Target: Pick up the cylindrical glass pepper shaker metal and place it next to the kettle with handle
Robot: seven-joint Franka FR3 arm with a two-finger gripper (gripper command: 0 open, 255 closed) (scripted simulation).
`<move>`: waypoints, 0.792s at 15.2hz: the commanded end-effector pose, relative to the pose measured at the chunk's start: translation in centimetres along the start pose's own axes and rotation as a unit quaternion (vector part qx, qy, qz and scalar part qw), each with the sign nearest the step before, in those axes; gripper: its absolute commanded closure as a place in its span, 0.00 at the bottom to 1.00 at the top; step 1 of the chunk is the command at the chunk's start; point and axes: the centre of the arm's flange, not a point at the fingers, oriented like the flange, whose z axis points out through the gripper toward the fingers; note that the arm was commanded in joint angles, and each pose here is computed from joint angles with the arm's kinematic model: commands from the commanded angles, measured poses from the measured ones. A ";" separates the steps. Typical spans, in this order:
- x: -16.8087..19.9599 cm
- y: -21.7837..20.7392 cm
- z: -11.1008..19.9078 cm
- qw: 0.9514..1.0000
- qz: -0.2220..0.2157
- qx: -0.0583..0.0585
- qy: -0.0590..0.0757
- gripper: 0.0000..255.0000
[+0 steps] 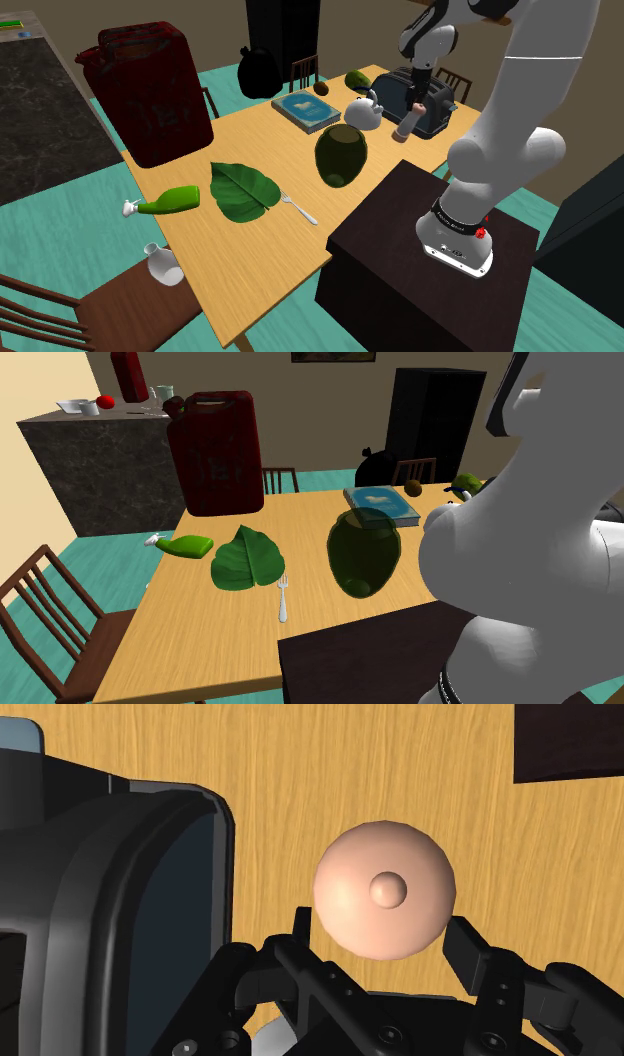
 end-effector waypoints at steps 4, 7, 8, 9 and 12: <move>0.6 0.1 2.6 1.000 0.000 0.000 0.000 1.00; 0.6 0.1 2.6 1.000 0.000 0.000 0.000 1.00; 0.6 0.1 2.6 1.000 0.000 0.000 0.000 1.00; 0.6 0.1 2.6 1.000 0.000 0.000 0.000 1.00; 0.6 0.1 2.6 1.000 0.000 0.000 0.000 0.00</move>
